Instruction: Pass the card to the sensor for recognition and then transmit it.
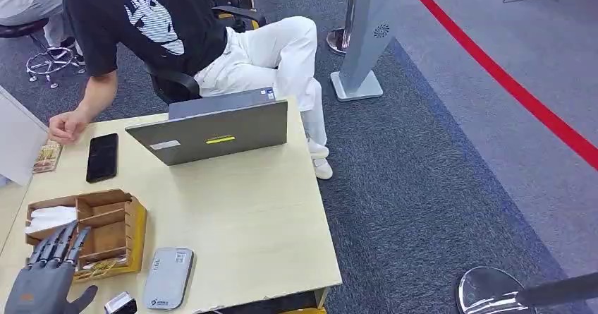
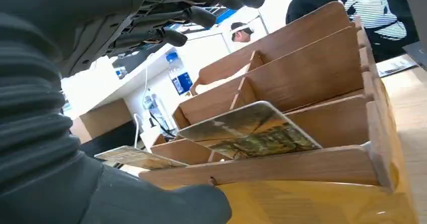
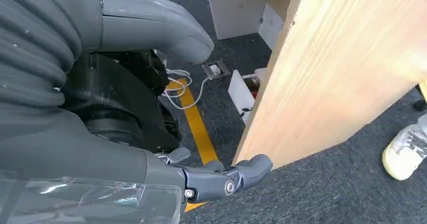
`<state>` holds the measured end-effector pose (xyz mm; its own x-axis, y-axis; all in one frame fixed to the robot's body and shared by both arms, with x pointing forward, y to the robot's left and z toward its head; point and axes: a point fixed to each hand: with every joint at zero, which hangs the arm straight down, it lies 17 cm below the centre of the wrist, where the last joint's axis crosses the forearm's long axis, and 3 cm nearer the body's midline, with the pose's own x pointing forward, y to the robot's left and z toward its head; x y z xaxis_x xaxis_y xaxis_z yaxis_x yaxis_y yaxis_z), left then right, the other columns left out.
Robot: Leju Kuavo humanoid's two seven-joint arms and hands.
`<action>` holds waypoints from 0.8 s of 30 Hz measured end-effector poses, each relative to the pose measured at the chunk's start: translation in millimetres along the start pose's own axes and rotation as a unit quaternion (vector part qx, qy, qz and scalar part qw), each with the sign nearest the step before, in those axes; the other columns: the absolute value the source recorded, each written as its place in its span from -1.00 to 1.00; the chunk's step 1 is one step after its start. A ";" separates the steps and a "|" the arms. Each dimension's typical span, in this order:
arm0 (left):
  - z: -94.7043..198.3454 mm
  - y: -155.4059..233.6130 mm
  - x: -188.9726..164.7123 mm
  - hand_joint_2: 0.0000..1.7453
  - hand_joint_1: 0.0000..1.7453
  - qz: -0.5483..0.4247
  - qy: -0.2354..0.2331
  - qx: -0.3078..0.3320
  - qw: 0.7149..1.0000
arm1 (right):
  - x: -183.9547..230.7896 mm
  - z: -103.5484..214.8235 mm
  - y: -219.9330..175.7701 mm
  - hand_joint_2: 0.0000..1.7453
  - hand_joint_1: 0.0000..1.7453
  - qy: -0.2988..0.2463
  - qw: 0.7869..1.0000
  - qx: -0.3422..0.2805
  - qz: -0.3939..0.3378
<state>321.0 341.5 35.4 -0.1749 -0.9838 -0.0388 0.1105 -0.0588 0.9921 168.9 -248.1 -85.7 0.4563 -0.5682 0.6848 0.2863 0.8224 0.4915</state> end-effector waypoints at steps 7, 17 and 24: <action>-5.2 3.4 5.7 1.00 0.96 0.006 -0.002 0.005 1.000 | 2.4 -3.0 0.1 1.00 -1.00 -0.008 1.000 -0.002 -0.002; -4.2 -0.9 5.7 1.00 1.00 0.013 0.001 -0.005 1.000 | -1.3 -2.4 1.8 1.00 -1.00 0.001 1.000 0.003 -0.005; -4.4 0.4 2.2 1.00 1.00 0.004 0.003 -0.003 1.000 | -1.5 -2.4 2.2 1.00 -1.00 0.002 1.000 0.004 -0.006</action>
<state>325.0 338.5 35.3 -0.1673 -0.9854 -0.0311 0.1184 -0.0514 0.9916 170.8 -245.4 -86.9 0.4556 -0.5775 0.6775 0.2852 0.8156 0.5035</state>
